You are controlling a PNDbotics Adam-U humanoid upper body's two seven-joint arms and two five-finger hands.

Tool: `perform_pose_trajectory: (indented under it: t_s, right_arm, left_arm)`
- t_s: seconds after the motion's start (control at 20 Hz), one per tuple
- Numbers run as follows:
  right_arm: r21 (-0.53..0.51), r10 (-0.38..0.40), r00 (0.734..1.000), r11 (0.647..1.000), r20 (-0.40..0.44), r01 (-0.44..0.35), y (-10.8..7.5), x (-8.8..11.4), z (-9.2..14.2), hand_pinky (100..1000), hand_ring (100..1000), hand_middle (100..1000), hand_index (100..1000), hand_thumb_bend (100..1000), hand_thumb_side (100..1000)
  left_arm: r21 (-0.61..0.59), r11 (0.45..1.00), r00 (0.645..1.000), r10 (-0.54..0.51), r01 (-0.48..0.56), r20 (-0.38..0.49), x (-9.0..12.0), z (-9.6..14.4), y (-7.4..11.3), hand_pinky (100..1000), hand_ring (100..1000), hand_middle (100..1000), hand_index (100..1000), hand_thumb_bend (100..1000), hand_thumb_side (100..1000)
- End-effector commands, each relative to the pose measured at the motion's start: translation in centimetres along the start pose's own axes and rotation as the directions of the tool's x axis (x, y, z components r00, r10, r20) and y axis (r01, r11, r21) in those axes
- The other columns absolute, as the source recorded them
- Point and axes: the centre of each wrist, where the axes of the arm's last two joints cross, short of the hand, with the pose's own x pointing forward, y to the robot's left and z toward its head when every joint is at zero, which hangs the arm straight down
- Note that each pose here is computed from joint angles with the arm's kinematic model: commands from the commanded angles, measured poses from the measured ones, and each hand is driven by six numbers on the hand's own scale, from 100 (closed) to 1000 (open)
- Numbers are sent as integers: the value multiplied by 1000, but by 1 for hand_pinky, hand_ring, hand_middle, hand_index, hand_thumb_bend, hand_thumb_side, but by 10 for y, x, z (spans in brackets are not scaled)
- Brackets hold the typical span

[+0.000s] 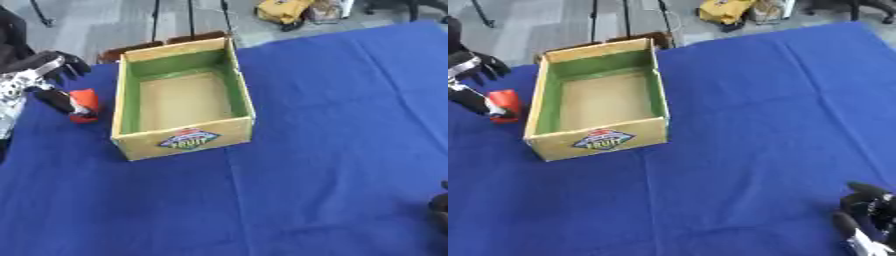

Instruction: Pick up objects on the table and place them in the box.

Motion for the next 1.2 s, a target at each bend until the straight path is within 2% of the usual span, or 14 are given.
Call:
perform_pose_trajectory:
  t_s: [0.05,0.75,1.2]
  right_arm:
    - [4,18,1000,1000,17,-18,-3,3,-2,780,546,588,796,602,459]
    - [5,20,1000,1000,22,-20,-2,3,-4,781,548,588,797,602,461]
    - [6,20,1000,1000,22,-20,-2,3,-4,783,549,588,798,601,460]
  left_arm:
    - [19,1000,1000,-12,13,-9,-3,4,14,664,723,686,792,753,100]
    - [-23,1000,1000,-17,16,-10,-2,1,7,658,704,663,775,723,100]
    - [-50,998,999,-30,29,-29,-3,2,8,627,647,607,731,718,100]
